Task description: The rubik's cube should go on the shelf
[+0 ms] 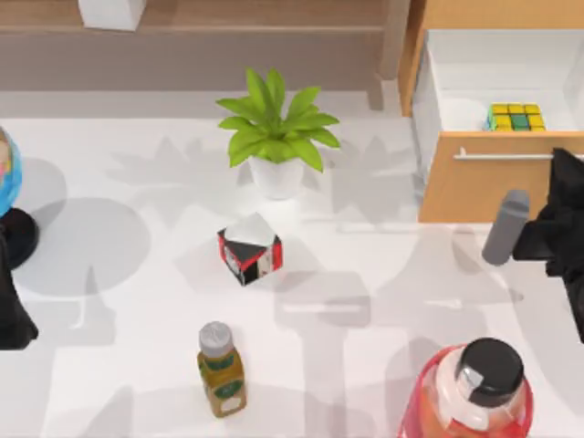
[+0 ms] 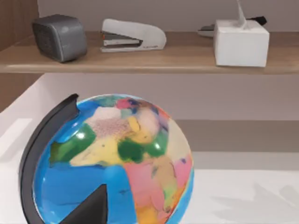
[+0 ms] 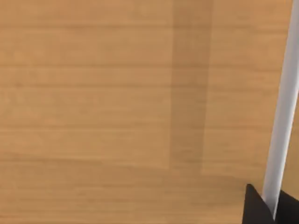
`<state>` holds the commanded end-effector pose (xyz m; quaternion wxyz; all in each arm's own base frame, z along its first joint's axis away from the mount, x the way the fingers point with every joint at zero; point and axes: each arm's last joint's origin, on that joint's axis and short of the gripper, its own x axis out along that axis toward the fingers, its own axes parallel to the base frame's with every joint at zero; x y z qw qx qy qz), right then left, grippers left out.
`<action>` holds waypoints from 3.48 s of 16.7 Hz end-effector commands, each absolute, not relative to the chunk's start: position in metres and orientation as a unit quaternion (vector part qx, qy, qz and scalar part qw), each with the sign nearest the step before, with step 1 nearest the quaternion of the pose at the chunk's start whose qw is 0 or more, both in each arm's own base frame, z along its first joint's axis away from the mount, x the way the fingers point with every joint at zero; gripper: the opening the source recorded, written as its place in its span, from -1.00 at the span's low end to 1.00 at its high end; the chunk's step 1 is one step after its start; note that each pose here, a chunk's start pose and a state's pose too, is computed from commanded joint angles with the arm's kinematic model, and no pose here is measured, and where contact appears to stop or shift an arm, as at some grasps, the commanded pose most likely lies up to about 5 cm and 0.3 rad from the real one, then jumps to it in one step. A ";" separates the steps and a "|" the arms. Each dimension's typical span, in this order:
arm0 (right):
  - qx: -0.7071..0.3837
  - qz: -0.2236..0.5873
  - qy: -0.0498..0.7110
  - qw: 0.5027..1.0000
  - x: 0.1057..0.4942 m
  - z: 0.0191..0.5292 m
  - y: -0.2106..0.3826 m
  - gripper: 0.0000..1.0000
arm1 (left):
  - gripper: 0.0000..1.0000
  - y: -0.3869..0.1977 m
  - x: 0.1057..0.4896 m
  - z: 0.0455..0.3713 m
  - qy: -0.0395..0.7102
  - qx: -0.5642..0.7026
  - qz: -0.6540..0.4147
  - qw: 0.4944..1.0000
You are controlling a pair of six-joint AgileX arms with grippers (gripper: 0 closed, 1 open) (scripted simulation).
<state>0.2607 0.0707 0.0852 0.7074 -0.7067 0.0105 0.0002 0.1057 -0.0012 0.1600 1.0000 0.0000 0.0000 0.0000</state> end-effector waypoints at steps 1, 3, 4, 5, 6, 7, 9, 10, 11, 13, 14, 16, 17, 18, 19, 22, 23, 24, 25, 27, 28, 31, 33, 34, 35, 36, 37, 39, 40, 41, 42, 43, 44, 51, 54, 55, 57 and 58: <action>-0.707 0.001 0.010 0.707 0.252 0.086 0.071 -1.00 | 1.00 -0.001 0.106 0.160 0.000 0.000 0.000 1.000; -0.707 0.000 0.008 0.707 0.243 0.087 0.071 -1.00 | 1.00 -0.001 0.106 0.160 0.000 0.000 0.000 1.000; -0.707 0.000 0.008 0.707 0.243 0.087 0.071 -1.00 | 1.00 -0.001 0.106 0.160 0.000 0.000 0.000 1.000; -0.707 0.000 0.008 0.707 0.243 0.087 0.071 -1.00 | 1.00 -0.001 0.106 0.160 0.000 0.000 0.000 1.000; -0.707 0.000 0.008 0.707 0.243 0.087 0.071 -1.00 | 1.00 -0.001 0.106 0.160 0.000 0.000 0.000 1.000; -0.707 0.000 0.008 0.707 0.243 0.087 0.071 -1.00 | 1.00 -0.001 0.106 0.160 0.000 0.000 0.000 1.000; -0.707 0.000 0.008 0.707 0.243 0.087 0.071 -0.70 | 1.00 -0.001 0.106 0.160 0.000 0.000 0.000 1.000; -0.707 0.000 0.008 0.707 0.243 0.087 0.071 -0.55 | 1.00 -0.001 0.106 0.160 0.000 0.000 0.000 1.000; -0.707 0.000 0.008 0.707 0.243 0.087 0.071 -0.40 | 1.00 -0.001 0.106 0.160 0.000 0.000 0.000 1.000; -0.707 0.000 0.008 0.707 0.243 0.087 0.071 -0.10 | 1.00 -0.001 0.106 0.160 0.000 0.000 0.000 1.000; -0.707 0.000 0.008 0.707 0.243 0.087 0.071 0.06 | 1.00 -0.001 0.106 0.160 0.000 0.000 0.000 1.000; -0.707 0.000 0.008 0.707 0.243 0.087 0.071 0.36 | 1.00 -0.001 0.106 0.160 0.000 0.000 0.000 1.000; -0.707 0.000 0.008 0.707 0.243 0.087 0.071 0.51 | 1.00 -0.001 0.106 0.160 0.000 0.000 0.000 1.000; -0.707 0.000 0.008 0.707 0.243 0.087 0.071 0.66 | 1.00 -0.001 0.106 0.160 0.000 0.000 0.000 1.000; -0.707 0.000 0.008 0.707 0.243 0.087 0.071 0.81 | 1.00 -0.001 0.106 0.160 0.000 0.000 0.000 1.000; -0.707 0.000 0.008 0.707 0.243 0.087 0.071 1.00 | 1.00 -0.001 0.106 0.160 0.000 0.000 0.000 1.000; -0.707 0.000 0.008 0.707 0.243 0.087 0.071 1.00 | 1.00 -0.001 0.106 0.160 0.000 0.000 0.000 1.000; -0.707 0.000 0.008 0.707 0.243 0.087 0.071 1.00 | 1.00 -0.001 0.106 0.160 0.000 0.000 0.000 1.000; -0.707 0.000 0.008 0.707 0.243 0.087 0.071 1.00 | 1.00 -0.001 0.106 0.160 0.000 0.000 0.000 1.000; -0.707 0.000 0.008 0.707 0.243 0.087 0.071 1.00 | 1.00 -0.001 0.106 0.160 0.000 0.000 0.000 1.000; -0.707 0.000 0.008 0.707 0.243 0.087 0.071 1.00 | 1.00 -0.001 0.106 0.160 0.000 0.000 0.000 1.000; -0.706 -0.001 0.007 0.708 0.240 0.087 0.071 1.00 | 1.00 -0.001 0.106 0.160 0.000 0.000 0.000 1.000; -0.706 -0.001 0.008 0.708 0.231 0.087 0.071 1.00 | 1.00 -0.001 0.106 0.160 0.000 0.000 0.000 1.000; -0.706 -0.001 0.008 0.708 0.227 0.087 0.071 1.00 | 1.00 -0.001 0.106 0.160 0.000 0.000 0.000 1.000; -0.707 -0.001 0.008 0.708 0.224 0.087 0.071 1.00 | 1.00 -0.001 0.106 0.160 0.000 0.000 0.000 1.000; -0.707 -0.001 0.008 0.708 0.223 0.087 0.071 1.00 | 1.00 -0.001 0.106 0.160 0.000 0.000 0.000 1.000; -0.707 -0.001 0.008 0.708 0.223 0.087 0.071 1.00 | 1.00 -0.001 0.106 0.160 0.000 0.000 0.000 1.000; -0.714 0.020 0.030 0.699 0.223 0.075 0.070 1.00 | 1.00 -0.001 0.106 0.160 0.000 0.000 0.000 1.000; -0.714 0.020 0.030 0.699 0.223 0.075 0.070 1.00 | 1.00 -0.001 0.106 0.160 0.000 0.000 0.000 1.000; -0.712 0.023 0.024 0.701 0.223 0.076 0.072 1.00 | 1.00 -0.001 0.106 0.160 0.000 0.000 0.000 1.000; -0.708 0.029 0.013 0.706 0.225 0.078 0.076 1.00 | 1.00 -0.001 0.106 0.160 0.000 0.000 0.000 1.000; -0.701 0.040 -0.001 0.712 0.226 0.081 0.083 1.00 | 1.00 -0.001 0.106 0.160 0.000 0.000 0.000 1.000; -0.692 0.055 -0.018 0.719 0.229 0.084 0.091 1.00 | 1.00 -0.001 0.106 0.160 0.000 0.000 0.000 1.000; -0.585 0.197 -0.054 0.785 0.270 0.118 0.159 1.00 | 1.00 -0.001 0.106 0.160 0.000 0.000 0.000 1.000; -0.524 0.236 0.002 0.818 0.306 0.141 0.176 1.00 | 1.00 -0.001 0.106 0.160 0.000 0.000 0.000 1.000; -0.502 0.244 0.029 0.829 0.320 0.150 0.179 1.00 | 1.00 -0.001 0.106 0.160 0.000 0.000 0.000 1.000; -0.453 0.253 0.092 0.850 0.347 0.170 0.179 1.00 | 1.00 -0.001 0.106 0.160 0.000 0.000 0.000 1.000; -0.427 0.253 0.127 0.859 0.360 0.180 0.178 1.00 | 1.00 -0.001 0.106 0.160 0.000 0.000 0.000 1.000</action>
